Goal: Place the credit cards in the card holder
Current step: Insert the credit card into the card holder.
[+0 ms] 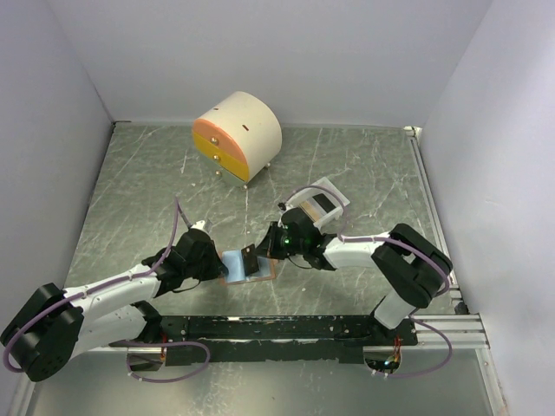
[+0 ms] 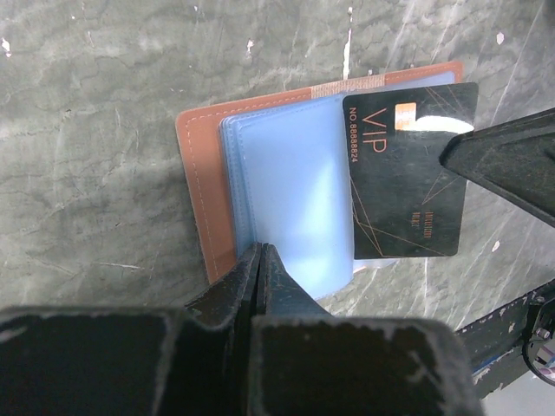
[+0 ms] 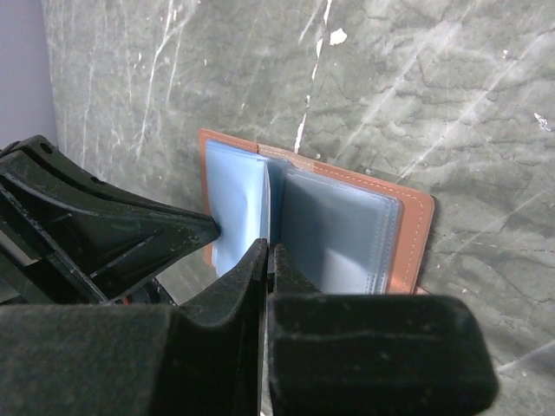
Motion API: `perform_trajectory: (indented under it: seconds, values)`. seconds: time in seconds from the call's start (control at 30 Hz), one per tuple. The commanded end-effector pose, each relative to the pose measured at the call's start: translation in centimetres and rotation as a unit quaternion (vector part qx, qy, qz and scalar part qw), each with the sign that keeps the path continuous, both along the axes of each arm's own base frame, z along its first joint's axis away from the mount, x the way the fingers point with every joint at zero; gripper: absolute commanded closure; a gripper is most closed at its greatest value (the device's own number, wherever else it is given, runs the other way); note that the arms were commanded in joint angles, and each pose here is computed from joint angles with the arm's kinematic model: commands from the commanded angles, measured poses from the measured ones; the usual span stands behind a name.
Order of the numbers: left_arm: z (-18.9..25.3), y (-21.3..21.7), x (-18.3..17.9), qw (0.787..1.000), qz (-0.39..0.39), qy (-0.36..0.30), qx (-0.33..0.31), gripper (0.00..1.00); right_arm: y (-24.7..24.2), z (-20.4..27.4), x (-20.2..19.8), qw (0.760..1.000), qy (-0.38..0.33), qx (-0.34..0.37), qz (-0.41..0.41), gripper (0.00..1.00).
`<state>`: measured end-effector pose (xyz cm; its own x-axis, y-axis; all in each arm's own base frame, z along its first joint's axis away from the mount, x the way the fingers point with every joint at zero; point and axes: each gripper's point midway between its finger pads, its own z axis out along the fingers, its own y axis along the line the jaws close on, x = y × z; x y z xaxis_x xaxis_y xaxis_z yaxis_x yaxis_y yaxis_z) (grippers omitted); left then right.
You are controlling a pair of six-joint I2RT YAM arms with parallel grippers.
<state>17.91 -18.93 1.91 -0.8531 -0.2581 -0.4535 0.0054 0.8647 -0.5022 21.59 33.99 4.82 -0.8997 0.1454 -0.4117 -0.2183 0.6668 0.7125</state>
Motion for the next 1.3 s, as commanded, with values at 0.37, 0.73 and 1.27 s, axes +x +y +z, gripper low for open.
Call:
perform_trajectory:
  seconds: [0.37,0.73,1.27]
  values:
    - [-0.9,1.1,-0.4,1.000,0.012,0.010,0.020,0.93,-0.7,-2.4,-1.3,0.999,0.043,0.005,-0.018,1.00]
    - [-0.9,1.3,-0.4,1.000,0.017,0.010,0.023,0.93,-0.5,-2.7,-1.5,0.998,0.056,0.015,-0.025,1.00]
    - [0.7,2.0,-0.2,0.999,0.033,0.003,0.035,0.79,-0.5,-3.2,-1.3,0.998,0.055,0.017,-0.029,1.00]
